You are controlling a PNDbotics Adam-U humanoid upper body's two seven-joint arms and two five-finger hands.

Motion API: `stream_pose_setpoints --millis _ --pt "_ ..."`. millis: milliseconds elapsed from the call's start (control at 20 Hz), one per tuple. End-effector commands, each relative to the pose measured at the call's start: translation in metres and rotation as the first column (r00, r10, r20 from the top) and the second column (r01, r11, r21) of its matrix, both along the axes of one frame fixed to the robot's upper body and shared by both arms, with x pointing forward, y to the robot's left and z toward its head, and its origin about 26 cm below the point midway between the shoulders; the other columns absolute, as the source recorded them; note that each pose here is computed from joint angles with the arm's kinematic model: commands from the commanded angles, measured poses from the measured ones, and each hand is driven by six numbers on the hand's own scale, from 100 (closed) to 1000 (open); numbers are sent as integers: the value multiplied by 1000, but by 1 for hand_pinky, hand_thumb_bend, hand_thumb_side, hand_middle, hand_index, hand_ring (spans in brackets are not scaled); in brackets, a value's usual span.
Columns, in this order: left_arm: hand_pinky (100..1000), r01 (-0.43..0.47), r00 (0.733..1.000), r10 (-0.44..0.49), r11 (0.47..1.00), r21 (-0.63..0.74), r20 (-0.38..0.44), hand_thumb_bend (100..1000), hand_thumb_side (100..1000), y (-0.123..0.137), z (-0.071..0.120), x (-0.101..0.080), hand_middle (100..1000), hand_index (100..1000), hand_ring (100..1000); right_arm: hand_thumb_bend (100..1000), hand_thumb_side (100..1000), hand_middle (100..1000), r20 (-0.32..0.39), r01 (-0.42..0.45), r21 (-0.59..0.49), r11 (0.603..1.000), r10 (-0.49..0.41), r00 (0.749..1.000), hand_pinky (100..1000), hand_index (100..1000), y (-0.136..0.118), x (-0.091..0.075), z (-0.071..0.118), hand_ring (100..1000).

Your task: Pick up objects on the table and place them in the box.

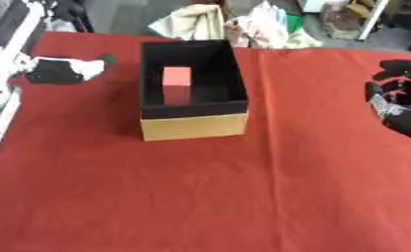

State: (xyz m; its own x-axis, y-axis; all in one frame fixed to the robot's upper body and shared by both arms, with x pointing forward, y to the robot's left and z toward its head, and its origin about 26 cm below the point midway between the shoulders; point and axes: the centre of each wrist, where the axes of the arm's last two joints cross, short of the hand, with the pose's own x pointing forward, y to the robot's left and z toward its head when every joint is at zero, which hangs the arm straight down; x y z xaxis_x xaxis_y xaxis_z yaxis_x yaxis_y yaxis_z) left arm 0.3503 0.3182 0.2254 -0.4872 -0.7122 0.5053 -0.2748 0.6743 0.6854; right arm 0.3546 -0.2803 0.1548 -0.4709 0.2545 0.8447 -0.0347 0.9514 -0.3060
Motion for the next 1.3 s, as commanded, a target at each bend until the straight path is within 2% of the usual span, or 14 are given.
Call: stream_pose_setpoints --millis 50,250,300,500,1300 --pt "717 -16 999 18 997 -76 31 531 156 5 5 -9 747 895 738 223 100 619 34 9 4 1000 -9 999 421 752 -4 0 12 549" --pt "716 -27 1000 28 992 -121 0 530 157 7 -6 -13 745 896 737 223 100 624 35 9 8 1000 -10 999 421 752 -4 1 12 551" --pt "702 -32 999 31 989 -142 -16 523 162 7 -11 -14 734 895 724 221 100 656 35 11 11 1000 -11 999 423 756 -4 1 12 562" --pt "695 -40 998 28 980 -193 -62 516 165 8 -26 -16 724 893 714 220 100 688 37 17 17 1000 -17 999 428 764 -3 1 13 575" --pt "679 -48 995 24 969 -241 -101 506 169 8 -38 -17 697 886 692 212 100 667 33 31 22 999 -32 999 425 768 -3 1 12 564"
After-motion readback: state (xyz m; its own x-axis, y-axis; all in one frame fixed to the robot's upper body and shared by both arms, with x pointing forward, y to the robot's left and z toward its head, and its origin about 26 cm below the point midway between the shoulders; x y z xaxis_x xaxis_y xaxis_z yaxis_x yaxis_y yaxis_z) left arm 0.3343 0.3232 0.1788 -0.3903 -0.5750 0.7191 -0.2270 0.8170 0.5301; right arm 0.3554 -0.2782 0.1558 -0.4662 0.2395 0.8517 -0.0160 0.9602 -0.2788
